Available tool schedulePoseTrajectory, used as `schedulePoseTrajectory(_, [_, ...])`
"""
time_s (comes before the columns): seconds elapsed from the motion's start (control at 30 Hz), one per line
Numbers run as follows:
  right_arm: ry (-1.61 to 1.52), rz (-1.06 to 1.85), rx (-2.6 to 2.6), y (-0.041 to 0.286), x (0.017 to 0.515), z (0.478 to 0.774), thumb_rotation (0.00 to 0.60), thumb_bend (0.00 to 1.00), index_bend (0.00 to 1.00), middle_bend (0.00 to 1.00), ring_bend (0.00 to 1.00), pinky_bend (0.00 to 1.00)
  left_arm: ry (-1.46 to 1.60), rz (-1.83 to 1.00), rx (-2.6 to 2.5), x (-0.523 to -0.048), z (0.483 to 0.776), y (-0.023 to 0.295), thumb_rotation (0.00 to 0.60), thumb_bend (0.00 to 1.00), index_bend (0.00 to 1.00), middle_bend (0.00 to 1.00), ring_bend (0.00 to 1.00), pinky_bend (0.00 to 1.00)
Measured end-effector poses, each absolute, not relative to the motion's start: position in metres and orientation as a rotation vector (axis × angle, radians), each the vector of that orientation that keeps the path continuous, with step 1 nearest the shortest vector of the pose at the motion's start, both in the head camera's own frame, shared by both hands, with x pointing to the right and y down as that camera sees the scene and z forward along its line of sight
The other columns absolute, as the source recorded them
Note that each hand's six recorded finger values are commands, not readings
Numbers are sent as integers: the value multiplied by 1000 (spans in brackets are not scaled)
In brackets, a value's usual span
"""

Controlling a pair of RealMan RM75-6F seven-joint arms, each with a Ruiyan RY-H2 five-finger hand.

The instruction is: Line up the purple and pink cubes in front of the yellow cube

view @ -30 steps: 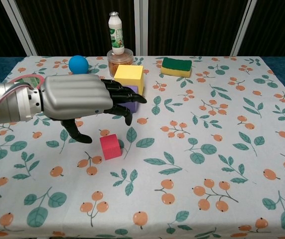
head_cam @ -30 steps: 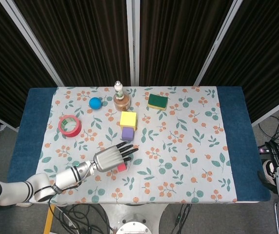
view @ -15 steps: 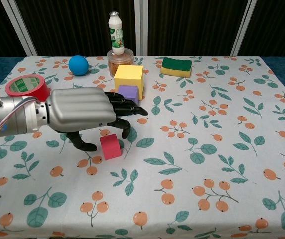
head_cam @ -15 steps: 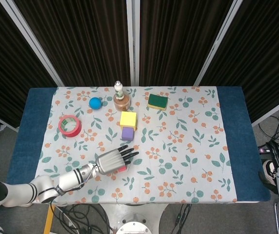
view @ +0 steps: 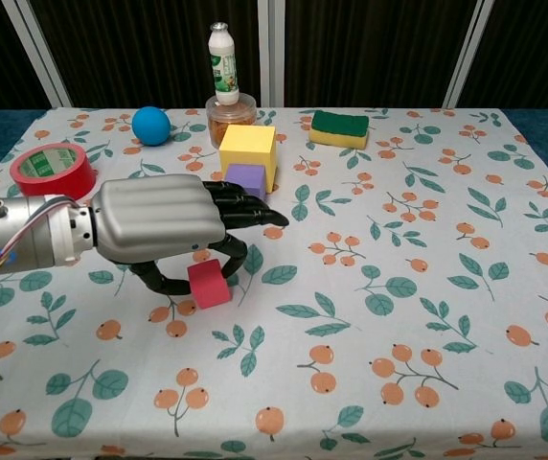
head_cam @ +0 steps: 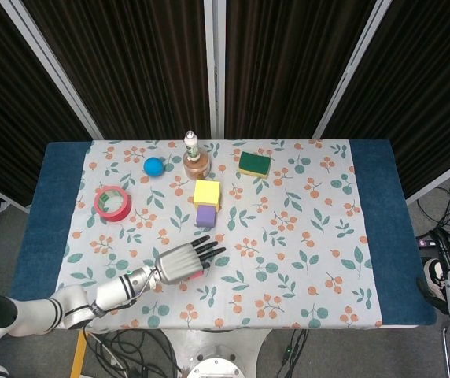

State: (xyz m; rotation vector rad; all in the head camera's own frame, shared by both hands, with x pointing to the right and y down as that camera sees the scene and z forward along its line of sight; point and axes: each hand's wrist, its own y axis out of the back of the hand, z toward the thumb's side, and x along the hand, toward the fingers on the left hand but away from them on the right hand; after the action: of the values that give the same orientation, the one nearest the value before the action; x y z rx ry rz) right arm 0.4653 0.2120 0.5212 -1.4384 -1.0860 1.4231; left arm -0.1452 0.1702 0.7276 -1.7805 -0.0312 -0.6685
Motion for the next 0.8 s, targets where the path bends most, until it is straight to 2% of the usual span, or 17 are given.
schedulePoseTrajectory(0.2, [-1089, 1421, -1430, 213, 466, 519, 600, 202, 25, 52, 0, 102, -12, -623, -1705, -142, 718, 151, 600, 373, 551, 48, 45, 117])
schedulePoseTrajectory(0.4, [-1101, 1427, -1420, 216, 468, 517, 600, 203, 25, 52, 0, 102, -32, -562, -1651, -133, 713, 129, 600, 373, 551, 0, 45, 114])
schedulePoseTrajectory(0.57, [-1106, 1433, -1409, 217, 470, 516, 600, 203, 25, 52, 0, 102, -69, -531, -1591, -128, 719, 107, 600, 373, 550, 0, 45, 113])
schedulePoseTrajectory(0.8, [-1106, 1444, -1405, 217, 471, 517, 600, 203, 25, 52, 0, 103, -141, -531, -1555, -118, 736, 97, 600, 373, 547, 0, 45, 112])
